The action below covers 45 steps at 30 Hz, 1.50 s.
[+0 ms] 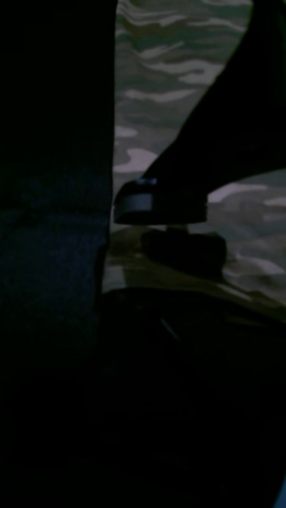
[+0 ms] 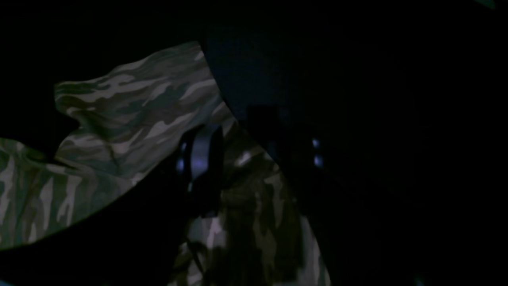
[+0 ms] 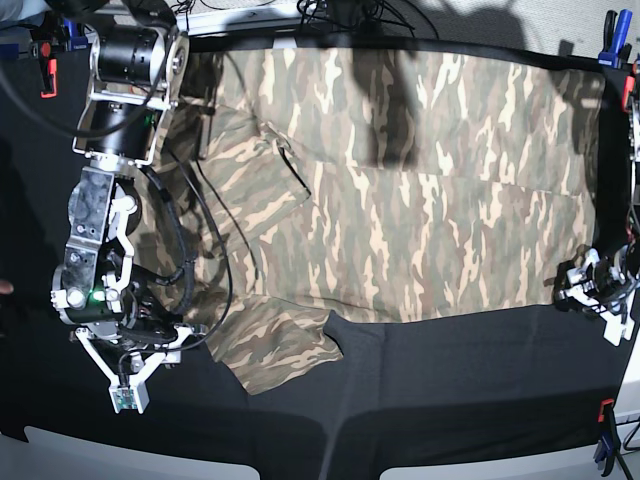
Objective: Layout the t-shirt on the table in an organized manner, then fold the t-shirt properly
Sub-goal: 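Grasp the hem corner with the right gripper, side edge with left, then lift the hem with both grippers and fold it over toward the collar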
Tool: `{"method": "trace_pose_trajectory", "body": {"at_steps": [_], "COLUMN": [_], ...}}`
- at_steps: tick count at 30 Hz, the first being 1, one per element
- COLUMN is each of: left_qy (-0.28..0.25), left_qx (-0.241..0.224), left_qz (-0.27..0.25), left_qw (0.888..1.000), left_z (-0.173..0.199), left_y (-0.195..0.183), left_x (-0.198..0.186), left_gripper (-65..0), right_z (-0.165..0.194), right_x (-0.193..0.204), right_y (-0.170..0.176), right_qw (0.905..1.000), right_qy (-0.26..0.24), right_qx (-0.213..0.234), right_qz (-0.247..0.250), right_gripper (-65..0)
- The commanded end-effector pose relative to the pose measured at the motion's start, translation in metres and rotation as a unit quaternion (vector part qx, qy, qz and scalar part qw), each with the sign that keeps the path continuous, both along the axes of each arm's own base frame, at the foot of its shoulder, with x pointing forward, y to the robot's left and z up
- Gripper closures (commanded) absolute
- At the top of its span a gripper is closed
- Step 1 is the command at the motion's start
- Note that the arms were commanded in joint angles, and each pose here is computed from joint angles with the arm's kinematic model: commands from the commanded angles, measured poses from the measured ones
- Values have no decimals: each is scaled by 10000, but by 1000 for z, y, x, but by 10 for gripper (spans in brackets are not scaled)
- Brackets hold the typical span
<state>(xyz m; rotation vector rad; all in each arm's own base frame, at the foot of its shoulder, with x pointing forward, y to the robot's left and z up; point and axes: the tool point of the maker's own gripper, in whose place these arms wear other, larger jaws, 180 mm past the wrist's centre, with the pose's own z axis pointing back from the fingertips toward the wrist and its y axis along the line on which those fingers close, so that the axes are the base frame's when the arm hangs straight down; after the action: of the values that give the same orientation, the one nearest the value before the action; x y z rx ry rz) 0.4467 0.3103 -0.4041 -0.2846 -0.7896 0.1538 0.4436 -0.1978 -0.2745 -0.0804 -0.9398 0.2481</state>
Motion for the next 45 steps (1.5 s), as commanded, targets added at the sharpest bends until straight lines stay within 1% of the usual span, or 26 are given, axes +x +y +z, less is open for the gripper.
{"method": "trace_pose_trajectory", "body": {"at_steps": [1, 3, 4, 5, 7, 9, 10, 14, 20, 26, 29, 34, 38, 42, 45], "left_qy": [-340, -326, -346, -368, -440, -584, -658, -791, -1160, -1085, -1003, -943, -943, -945, -944], "left_qx": [-10, -8, -3, -2, 0, 4, 7, 9, 18, 15, 12, 11, 11, 10, 11], "left_qz": [62, 73, 85, 97, 117, 164, 189, 234, 353, 327, 303, 281, 281, 282, 283], "left_qw": [9994, 9994, 9994, 9993, 9990, 9982, 9977, 9966, 9926, 9936, 9945, 9951, 9951, 9951, 9951], "left_z": [22, 18, 18, 18, 20, 24, 26, 30, 42, 39, 37, 35, 35, 35, 35], "left_y": [8, 8, 9, 9, 10, 11, 12, 14, 17, 16, 15, 15, 15, 15, 15], "left_x": [14, 11, 11, 10, 13, 16, 18, 21, 28, 27, 25, 24, 24, 24, 24], "left_gripper": [-232, -231, -222, -197, -116, -18, 0, 0, 0, 0, 0, 0, 0, 0, 0], "right_z": [22, 22, 22, 21, 19, 18, 18, 18, 13, 3, -12, -46, -66, -76, -80], "right_x": [10, 10, 10, 9, 8, 7, 7, 7, 9, 15, 21, 38, 54, 62, 60], "right_y": [0, 0, -1, -2, -3, -3, -3, -3, -1, 1, 2, -1, -1, -13, -28], "right_qw": [9994, 9994, 9995, 9996, 9997, 9998, 9998, 9998, 9999, 9996, 9995, 9988, 9959, 9917, 9881], "right_qy": [-327, -326, -313, -280, -229, -187, -187, -191, -158, -224, -180, 161, 642, 1097, 1365], "right_qx": [-20, -21, -40, -62, -86, -92, -92, -91, 7, 141, 264, 461, 628, 661, 672], "right_qz": [61, 60, 51, 36, 20, 13, 13, 13, 44, 82, 85, 7, -62, -107, -225], "right_gripper": [-269, -269, -269, -269, -269, -269, -269, -269, -269, -269, -269, -269, -269, -269, -269]}}
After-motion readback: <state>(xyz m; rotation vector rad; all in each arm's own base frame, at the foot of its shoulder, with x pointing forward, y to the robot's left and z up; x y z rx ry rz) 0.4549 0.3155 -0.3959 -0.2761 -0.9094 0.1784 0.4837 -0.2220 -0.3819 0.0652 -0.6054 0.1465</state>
